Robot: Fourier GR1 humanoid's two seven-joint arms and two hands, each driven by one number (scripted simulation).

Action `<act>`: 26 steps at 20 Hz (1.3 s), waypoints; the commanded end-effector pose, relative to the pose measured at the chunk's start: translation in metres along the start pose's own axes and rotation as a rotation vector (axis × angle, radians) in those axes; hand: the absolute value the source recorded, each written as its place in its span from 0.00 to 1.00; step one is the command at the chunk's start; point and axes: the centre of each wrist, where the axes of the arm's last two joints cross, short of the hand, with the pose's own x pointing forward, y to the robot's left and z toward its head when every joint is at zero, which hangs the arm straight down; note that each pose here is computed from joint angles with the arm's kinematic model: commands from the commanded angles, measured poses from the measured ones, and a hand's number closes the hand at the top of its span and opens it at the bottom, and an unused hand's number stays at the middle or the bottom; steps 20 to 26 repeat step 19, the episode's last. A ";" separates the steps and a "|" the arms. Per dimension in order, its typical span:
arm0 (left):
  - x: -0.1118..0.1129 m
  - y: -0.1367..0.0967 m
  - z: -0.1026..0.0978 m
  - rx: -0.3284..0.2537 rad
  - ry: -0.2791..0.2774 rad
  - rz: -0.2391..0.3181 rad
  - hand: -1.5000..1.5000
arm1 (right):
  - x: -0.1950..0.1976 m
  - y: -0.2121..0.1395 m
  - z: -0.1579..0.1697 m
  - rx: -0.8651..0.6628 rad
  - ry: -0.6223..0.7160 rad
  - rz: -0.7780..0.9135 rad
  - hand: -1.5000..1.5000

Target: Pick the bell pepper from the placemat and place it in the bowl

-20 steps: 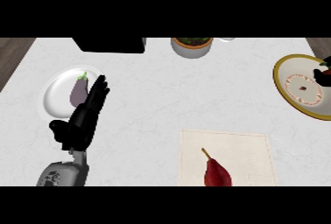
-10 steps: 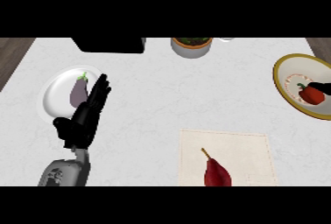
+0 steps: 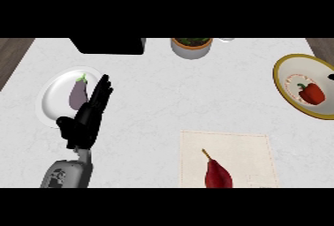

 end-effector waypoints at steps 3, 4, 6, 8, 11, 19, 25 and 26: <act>-0.002 0.000 0.000 0.021 -0.009 -0.005 0.50 | -0.009 -0.038 0.010 -0.007 0.032 -0.170 0.00; -0.006 0.017 0.005 0.031 0.004 -0.021 0.50 | -0.020 -0.057 0.022 0.001 0.056 -0.202 0.00; -0.005 0.014 0.006 0.000 0.003 -0.016 0.50 | -0.023 -0.075 0.028 0.006 0.024 -0.212 0.00; -0.003 0.004 0.002 -0.002 -0.007 -0.001 0.50 | -0.034 -0.072 0.038 0.033 0.025 -0.212 0.00; 0.011 0.021 0.002 -0.001 -0.007 -0.004 0.50 | -0.042 -0.076 0.046 0.086 0.030 -0.254 0.00; 0.005 0.001 -0.001 -0.007 0.009 -0.004 0.50 | -0.061 -0.082 0.068 0.113 0.007 -0.244 0.00; 0.005 0.001 -0.001 -0.007 0.009 -0.004 0.50 | -0.061 -0.082 0.068 0.113 0.007 -0.244 0.00; 0.005 0.001 -0.001 -0.007 0.009 -0.004 0.50 | -0.061 -0.082 0.068 0.113 0.007 -0.244 0.00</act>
